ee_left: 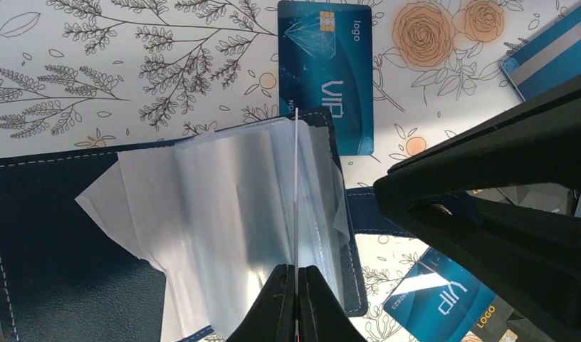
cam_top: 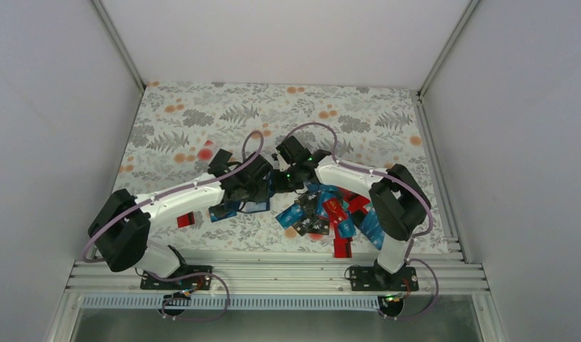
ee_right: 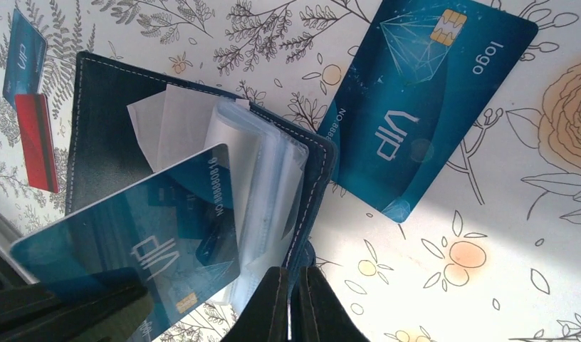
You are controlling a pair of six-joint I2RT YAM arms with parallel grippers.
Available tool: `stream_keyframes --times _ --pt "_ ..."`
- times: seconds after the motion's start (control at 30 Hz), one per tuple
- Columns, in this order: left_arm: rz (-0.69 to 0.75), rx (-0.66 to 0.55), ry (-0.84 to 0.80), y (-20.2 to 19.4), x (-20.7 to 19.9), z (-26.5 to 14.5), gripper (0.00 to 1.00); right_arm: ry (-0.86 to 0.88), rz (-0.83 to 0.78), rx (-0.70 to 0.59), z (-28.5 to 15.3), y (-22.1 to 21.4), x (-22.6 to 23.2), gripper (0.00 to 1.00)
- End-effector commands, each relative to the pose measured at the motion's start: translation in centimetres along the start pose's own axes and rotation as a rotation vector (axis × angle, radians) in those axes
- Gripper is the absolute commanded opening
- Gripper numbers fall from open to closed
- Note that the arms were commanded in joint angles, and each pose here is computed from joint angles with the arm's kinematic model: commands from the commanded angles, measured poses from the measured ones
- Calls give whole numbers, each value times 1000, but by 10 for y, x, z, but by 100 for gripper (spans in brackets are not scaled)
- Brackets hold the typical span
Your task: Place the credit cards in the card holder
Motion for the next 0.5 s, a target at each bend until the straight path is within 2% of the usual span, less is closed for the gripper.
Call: stream_keyframes --times 0.0,0.17,0.47 --pt "-17 -30 -12 9 -7 -1 2 26 -9 -14 -13 -3 9 4" --pt "-13 -28 16 9 -7 1 2 25 -8 -15 -14 -4 8 4" --pt "-32 0 195 1 16 -1 2 4 -9 -20 -12 -6 1 4"
Point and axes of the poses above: each gripper's point midway between its finger pads, its own z axis out along the fingers, its own x axis along the line the jaws close on, y = z × x, the point moved 3 cm from there along -z, back along the fingers, and after that the axes turned 11 degrees about z, right-handed, at the moved point
